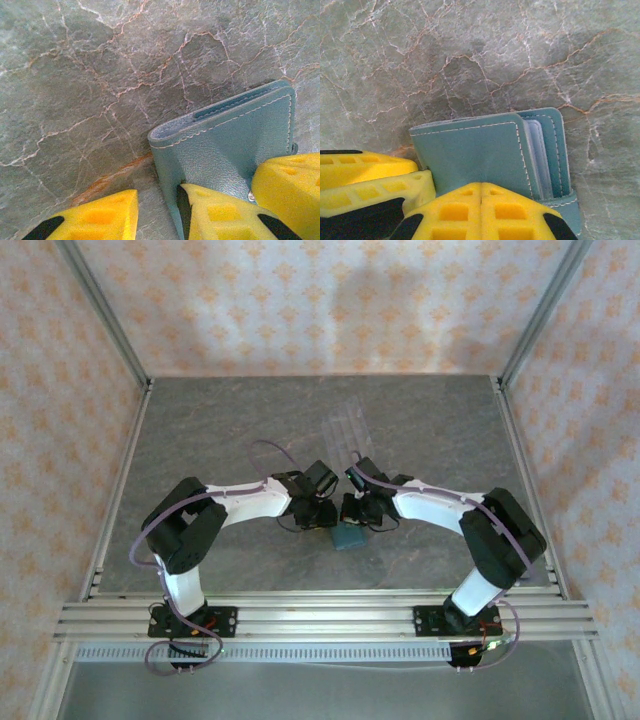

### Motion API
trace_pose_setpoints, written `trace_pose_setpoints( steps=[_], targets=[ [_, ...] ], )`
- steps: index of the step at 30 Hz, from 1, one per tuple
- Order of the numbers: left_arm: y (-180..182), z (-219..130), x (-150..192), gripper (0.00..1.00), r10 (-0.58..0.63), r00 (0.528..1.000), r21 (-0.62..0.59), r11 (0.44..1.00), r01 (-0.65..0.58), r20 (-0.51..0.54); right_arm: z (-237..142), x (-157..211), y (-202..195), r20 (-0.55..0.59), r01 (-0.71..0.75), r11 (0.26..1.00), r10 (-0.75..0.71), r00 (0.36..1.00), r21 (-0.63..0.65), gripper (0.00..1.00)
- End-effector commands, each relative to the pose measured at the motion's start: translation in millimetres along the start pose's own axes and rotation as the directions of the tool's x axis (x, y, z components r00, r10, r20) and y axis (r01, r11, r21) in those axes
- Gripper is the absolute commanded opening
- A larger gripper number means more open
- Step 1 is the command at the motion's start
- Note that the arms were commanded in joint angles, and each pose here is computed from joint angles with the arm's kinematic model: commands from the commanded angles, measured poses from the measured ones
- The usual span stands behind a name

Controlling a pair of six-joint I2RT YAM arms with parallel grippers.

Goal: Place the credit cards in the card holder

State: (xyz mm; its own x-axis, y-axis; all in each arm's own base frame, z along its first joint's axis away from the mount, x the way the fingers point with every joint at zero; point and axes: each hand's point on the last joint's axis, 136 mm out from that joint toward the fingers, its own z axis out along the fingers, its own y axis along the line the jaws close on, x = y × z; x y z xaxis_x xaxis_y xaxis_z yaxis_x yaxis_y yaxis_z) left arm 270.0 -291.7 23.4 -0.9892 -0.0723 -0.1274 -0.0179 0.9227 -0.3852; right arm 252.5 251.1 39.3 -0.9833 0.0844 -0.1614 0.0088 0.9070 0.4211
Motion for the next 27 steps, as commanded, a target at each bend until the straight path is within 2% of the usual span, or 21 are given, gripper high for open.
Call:
trace_pose_setpoints(
  steps=[1, 14, 27],
  targets=[
    [3.6, 13.1, 13.5, 0.3, 0.024, 0.998, -0.034, 0.999, -0.026, -0.049, 15.3, 18.3, -12.3, -0.07, -0.013, 1.0, 0.014, 0.997, 0.017, 0.0],
    [4.4, 16.0, 12.4, 0.29, 0.021, 0.998, -0.042, 0.999, -0.023, -0.052, 20.4, 27.5, -11.6, -0.098, -0.043, 0.999, 0.041, 0.994, -0.022, 0.0],
    [8.6, 19.0, 13.0, 0.29, 0.014, 0.999, -0.057, 0.998, -0.017, -0.052, 6.8, 28.1, -1.9, -0.092, -0.041, 0.997, 0.034, 0.995, -0.066, 0.0]
  ],
)
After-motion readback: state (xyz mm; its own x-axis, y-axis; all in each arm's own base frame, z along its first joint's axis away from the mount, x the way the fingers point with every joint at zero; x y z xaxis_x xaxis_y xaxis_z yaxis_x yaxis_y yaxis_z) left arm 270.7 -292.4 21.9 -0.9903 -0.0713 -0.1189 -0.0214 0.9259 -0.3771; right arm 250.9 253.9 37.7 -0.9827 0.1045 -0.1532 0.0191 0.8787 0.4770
